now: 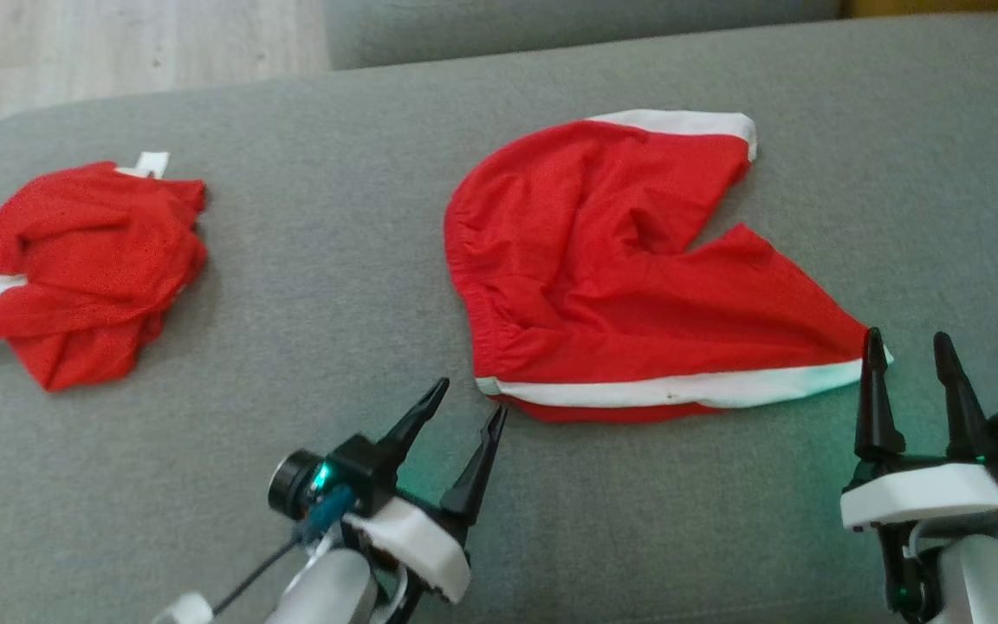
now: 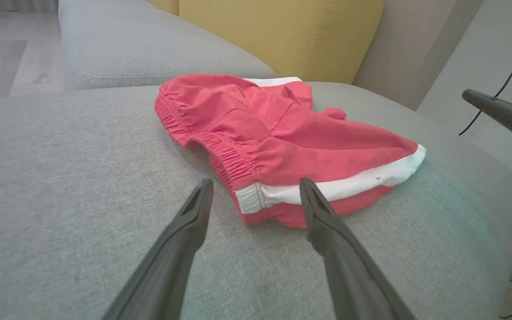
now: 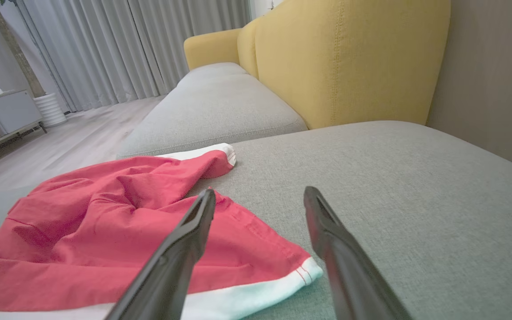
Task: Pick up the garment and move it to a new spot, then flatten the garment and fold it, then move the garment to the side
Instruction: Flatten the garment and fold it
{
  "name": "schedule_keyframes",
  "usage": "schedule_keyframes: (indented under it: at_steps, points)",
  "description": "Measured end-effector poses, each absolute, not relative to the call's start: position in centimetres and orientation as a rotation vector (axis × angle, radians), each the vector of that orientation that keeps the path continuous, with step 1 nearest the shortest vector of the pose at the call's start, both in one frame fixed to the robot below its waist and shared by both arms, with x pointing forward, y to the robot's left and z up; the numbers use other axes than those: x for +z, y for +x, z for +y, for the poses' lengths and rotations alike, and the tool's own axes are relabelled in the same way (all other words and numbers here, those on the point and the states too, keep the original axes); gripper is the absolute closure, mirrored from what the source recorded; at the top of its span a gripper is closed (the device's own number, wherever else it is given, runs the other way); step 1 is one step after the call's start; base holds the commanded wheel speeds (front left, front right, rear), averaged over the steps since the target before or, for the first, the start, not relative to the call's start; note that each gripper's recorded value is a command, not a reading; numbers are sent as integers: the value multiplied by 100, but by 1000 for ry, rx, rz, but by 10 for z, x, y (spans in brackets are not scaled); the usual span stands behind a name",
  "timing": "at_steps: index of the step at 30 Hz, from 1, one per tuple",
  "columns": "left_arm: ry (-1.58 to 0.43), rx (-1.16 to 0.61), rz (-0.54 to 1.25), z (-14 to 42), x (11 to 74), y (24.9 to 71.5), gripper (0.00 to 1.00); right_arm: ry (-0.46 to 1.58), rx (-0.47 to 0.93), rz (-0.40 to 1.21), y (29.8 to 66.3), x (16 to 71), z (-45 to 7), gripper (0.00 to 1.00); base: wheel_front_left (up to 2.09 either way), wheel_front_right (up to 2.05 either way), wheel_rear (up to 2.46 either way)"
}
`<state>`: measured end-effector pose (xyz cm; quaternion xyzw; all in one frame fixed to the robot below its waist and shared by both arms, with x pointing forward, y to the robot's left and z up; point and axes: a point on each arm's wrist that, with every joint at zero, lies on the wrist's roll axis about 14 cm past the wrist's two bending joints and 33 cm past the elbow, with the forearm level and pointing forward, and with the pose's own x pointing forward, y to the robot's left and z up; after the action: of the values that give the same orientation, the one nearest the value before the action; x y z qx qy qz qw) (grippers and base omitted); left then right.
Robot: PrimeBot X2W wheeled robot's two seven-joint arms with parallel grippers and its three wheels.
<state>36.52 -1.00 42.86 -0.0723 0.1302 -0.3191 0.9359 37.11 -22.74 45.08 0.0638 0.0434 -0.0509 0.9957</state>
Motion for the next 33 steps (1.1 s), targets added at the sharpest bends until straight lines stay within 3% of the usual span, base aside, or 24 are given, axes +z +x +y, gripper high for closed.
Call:
schedule_keyframes:
  at_steps: [16, 17, 18, 19, 33]
  points:
    - [-133, -759, 393, -38, 395, 377, 0, 116, -146, 119, 372, 440, -242, 0, 0, 0, 0]
    - [-130, -772, 394, -40, 394, 376, 13, 116, -146, 121, 372, 439, -242, 0, 0, 0, 0]
    - [-127, -781, 394, -42, 394, 375, 66, 116, -145, 125, 372, 438, -241, 0, 0, 0, 0]
    - [-127, -790, 387, -43, 395, 375, 100, 116, -144, 133, 371, 436, -241, 0, 0, 0, 0]
    - [-115, -728, 264, -18, 425, 391, 100, 71, -150, 305, 366, 394, -244, 0, 0, 0, 0]
